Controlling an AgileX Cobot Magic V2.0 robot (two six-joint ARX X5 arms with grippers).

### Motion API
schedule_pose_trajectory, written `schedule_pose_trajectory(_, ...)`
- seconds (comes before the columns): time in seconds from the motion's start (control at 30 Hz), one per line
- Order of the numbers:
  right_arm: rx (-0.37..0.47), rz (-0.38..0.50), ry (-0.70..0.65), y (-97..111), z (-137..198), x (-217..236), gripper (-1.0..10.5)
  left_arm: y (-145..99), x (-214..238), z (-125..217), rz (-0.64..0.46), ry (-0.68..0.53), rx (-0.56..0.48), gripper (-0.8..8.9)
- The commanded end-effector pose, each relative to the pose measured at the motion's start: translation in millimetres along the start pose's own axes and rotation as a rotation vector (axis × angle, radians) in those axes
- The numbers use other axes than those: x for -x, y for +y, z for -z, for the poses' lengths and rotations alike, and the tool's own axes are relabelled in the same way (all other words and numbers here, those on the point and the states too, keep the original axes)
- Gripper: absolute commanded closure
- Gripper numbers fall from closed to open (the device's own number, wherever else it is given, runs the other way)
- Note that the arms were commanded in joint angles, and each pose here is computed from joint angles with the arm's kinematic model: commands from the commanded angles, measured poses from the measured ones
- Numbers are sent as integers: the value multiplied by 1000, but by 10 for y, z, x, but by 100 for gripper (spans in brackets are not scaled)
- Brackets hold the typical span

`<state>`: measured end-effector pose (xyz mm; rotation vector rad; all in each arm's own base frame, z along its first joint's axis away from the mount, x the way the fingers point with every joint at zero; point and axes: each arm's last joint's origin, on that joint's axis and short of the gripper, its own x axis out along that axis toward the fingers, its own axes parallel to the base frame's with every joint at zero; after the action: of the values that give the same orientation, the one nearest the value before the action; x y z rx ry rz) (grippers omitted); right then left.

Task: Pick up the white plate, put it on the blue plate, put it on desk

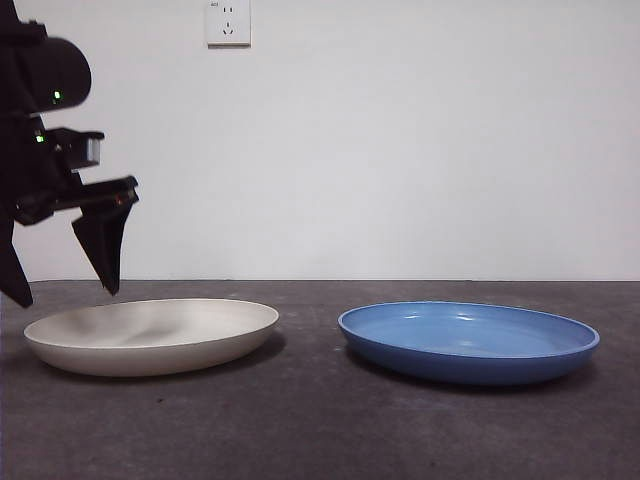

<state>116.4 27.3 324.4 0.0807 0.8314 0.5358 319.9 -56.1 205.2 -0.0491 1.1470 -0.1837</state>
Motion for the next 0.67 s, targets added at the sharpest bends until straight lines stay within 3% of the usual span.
schedule_pose_trajectory(0.03,4,-2,-18,16,-44,27,489,1,-110,-51,-6,13,1,365)
schedule_pose_trajectory(0.3,5,-2,-19,16,-45,27,490,22,-286,-21,-12,67,7,398)
schedule_pose_trajectory(0.6,5,0,-19,15,-45,27,490,22,-287,-22,-13,66,8,774)
schedule_pose_trajectory(0.67,5,3,-19,14,-44,27,490,22,-286,-21,-13,66,8,803)
